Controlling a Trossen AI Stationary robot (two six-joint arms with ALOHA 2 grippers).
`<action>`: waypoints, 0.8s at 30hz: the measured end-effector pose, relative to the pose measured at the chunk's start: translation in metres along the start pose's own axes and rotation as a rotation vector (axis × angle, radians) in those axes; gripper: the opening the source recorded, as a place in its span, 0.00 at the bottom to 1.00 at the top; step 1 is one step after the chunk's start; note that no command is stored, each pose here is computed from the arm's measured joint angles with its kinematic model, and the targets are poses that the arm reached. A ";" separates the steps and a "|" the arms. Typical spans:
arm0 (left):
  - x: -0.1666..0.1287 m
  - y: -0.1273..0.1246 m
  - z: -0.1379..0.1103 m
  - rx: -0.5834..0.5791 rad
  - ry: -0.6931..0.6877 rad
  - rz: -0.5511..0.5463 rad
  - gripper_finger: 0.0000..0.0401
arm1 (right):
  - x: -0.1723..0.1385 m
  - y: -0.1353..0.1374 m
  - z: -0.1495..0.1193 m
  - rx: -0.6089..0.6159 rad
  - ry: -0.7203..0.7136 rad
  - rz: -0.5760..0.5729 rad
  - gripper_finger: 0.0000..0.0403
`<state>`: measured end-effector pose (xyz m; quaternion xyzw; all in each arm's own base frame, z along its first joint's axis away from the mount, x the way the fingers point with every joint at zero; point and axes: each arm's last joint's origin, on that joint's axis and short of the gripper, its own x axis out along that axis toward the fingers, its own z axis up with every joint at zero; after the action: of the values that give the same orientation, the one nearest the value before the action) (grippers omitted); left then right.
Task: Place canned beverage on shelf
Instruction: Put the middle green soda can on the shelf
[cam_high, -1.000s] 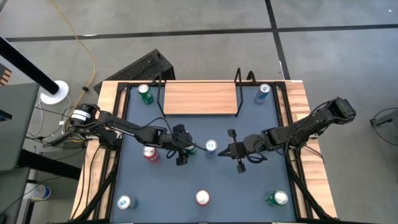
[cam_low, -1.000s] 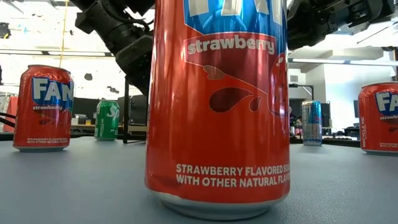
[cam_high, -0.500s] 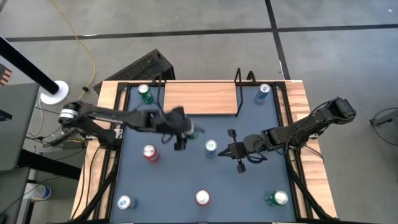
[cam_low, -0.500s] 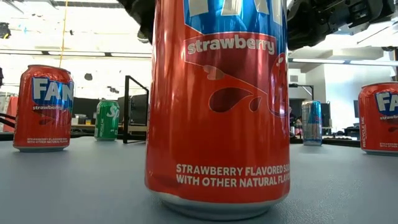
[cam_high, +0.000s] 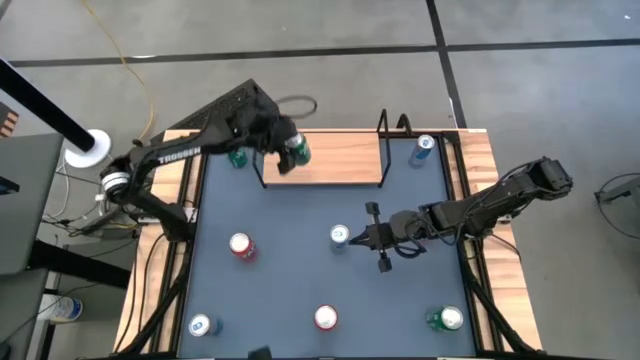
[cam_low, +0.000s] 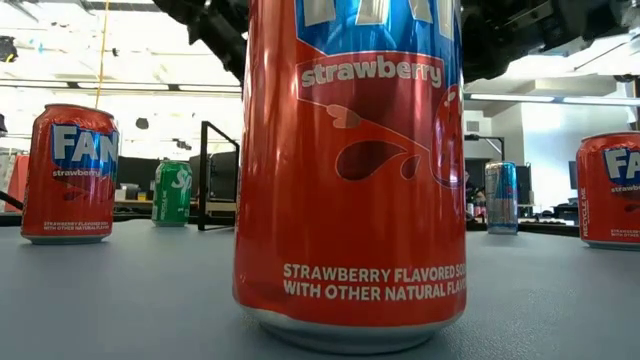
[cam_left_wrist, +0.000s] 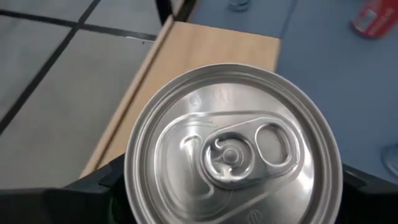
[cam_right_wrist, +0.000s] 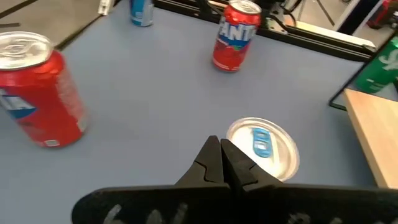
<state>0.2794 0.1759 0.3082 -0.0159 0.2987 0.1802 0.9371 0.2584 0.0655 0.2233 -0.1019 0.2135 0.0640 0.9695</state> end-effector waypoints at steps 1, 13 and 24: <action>0.003 0.008 0.003 -0.010 0.005 0.002 0.74 | 0.000 -0.001 0.000 0.002 0.002 -0.004 0.00; 0.060 0.067 -0.009 -0.058 0.188 0.112 0.75 | 0.001 -0.007 -0.001 0.009 0.006 -0.022 0.00; 0.060 0.098 -0.026 -0.149 0.253 0.163 0.75 | 0.001 -0.007 -0.001 0.008 0.007 -0.023 0.00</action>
<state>0.2765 0.2831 0.2607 -0.0836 0.4002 0.2740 0.8705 0.2600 0.0587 0.2230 -0.1008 0.2160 0.0519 0.9698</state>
